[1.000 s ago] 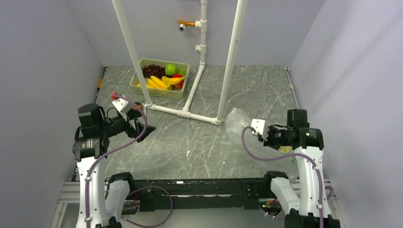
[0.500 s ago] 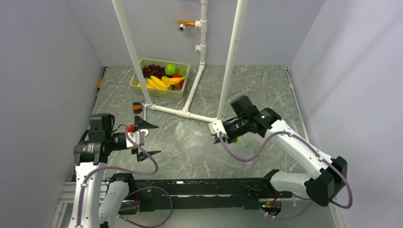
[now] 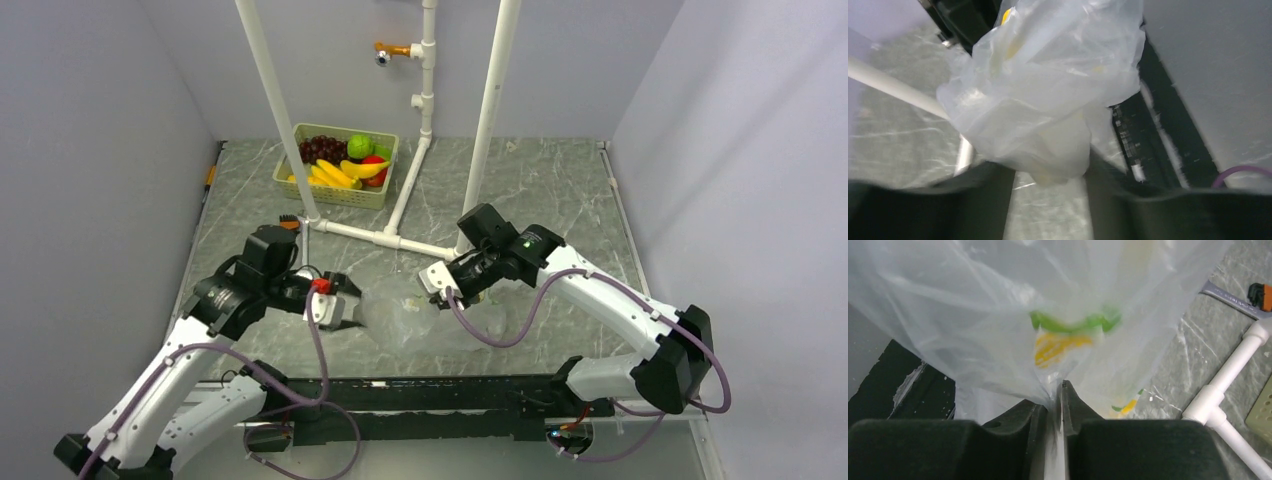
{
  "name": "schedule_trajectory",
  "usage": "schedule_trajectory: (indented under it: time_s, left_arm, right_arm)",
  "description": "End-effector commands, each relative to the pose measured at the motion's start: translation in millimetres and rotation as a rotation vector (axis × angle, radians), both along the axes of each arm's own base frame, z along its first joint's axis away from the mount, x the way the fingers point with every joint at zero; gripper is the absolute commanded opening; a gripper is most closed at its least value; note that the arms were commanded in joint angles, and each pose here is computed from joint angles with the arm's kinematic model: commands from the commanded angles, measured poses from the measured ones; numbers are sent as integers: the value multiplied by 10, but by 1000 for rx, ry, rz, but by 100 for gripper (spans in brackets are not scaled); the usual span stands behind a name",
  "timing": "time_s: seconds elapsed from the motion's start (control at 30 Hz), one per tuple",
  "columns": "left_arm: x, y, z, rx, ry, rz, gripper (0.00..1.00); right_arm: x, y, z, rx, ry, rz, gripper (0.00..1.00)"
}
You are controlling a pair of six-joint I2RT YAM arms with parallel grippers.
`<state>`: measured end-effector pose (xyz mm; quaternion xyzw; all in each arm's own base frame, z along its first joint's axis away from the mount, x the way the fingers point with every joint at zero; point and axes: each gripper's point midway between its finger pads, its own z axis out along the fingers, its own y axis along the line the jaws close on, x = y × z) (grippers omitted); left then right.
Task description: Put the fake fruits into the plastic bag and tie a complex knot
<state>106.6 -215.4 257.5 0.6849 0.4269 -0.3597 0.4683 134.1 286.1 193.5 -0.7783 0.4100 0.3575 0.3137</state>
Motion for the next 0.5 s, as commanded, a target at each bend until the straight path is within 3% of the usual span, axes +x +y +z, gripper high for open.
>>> schedule_trajectory:
  time_s: [0.0,0.07,0.13,0.23,0.47]
  left_arm:
    - [23,-101,80,-4,77,9,28]
    - [32,-115,106,-30,121,50,1]
    - [115,-116,161,-86,177,154,0]
    - [250,-57,216,-172,289,314,0]
    - [553,51,197,-267,611,538,0]
  right_arm:
    - [68,169,296,109,-67,29,20]
    - [148,144,329,106,-64,-39,30]
    - [222,92,431,124,-48,-116,53]
    - [312,-71,656,152,-11,-256,96]
    - [196,-403,1267,321,-104,-448,100]
